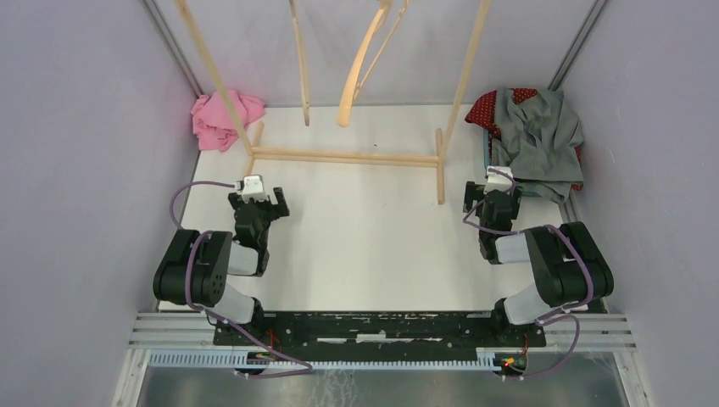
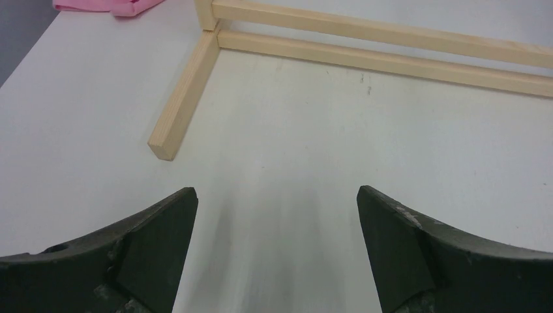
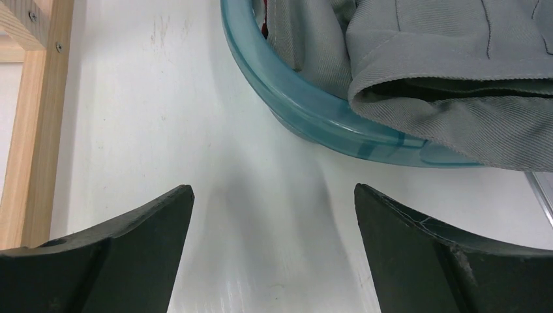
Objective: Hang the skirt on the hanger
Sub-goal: Pick up the skirt from the bin.
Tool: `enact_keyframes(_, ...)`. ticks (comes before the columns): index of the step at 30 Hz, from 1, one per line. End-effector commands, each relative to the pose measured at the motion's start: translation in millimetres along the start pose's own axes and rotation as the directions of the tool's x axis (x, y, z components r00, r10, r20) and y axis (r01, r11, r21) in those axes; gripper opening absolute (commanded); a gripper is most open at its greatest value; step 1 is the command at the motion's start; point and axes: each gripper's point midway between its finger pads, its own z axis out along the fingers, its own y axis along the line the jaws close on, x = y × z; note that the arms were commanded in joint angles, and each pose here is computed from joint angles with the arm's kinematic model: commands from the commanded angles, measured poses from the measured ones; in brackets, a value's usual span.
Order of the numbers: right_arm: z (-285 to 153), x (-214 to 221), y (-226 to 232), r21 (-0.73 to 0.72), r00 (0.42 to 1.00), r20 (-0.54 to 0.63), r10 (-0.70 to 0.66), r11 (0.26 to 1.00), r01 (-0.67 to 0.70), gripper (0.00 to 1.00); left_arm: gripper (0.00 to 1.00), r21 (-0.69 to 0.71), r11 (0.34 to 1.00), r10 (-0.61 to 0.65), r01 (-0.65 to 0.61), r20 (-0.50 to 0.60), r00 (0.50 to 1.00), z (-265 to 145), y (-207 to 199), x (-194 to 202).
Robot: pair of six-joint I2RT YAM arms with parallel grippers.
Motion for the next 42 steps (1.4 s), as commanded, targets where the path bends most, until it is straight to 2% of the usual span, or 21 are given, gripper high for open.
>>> enact_keyframes(1, 4.6, -25.4, 3.3, -0.016, 0.997, 0.069, 0.038, 0.999, -0.037, 1.00, 0.99, 0.003, 0.999, 0.035, -0.035, 0.064, 0.997, 6.6, 0.2, -20.0)
enact_keyframes(25, 3.0, -26.3, 3.3, -0.018, 0.996, 0.077, 0.039, 0.999, -0.038, 1.00, 0.99, 0.002, 0.999, 0.035, -0.035, 0.066, 0.997, 6.9, 0.3, -20.6)
enact_keyframes(30, -4.5, -27.9, 21.9, -0.146, 0.994, 0.113, -0.004, 0.989, 0.020, 1.00, 0.99, 0.001, 0.999, 0.035, -0.035, 0.067, 0.997, 6.6, 0.6, -20.8)
enact_keyframes(32, -5.6, -28.2, 22.6, -0.152, 0.993, 0.118, -0.003, 0.988, 0.021, 1.00, 0.99, -0.005, 0.999, 0.032, -0.032, 0.071, 0.997, 6.1, 1.4, -21.5)
enact_keyframes(37, -10.4, -39.5, -2.1, -0.024, 0.989, 0.134, 0.060, 0.998, -0.057, 1.00, 0.99, -0.039, 0.999, 0.017, -0.014, 0.077, 0.997, 3.3, 7.2, -29.7)
enact_keyframes(40, -24.2, -49.7, -20.8, 0.061, 0.989, 0.100, 0.108, 0.992, -0.115, 1.00, 0.99, -0.029, 0.999, 0.019, -0.017, 0.082, 0.996, 0.8, 5.7, -33.4)
enact_keyframes(42, -35.5, -65.1, -25.0, 0.059, 0.988, 0.093, 0.120, 0.990, -0.126, 1.00, 0.99, -0.009, 1.000, 0.026, -0.025, 0.085, 0.996, -0.8, 2.3, -36.2)
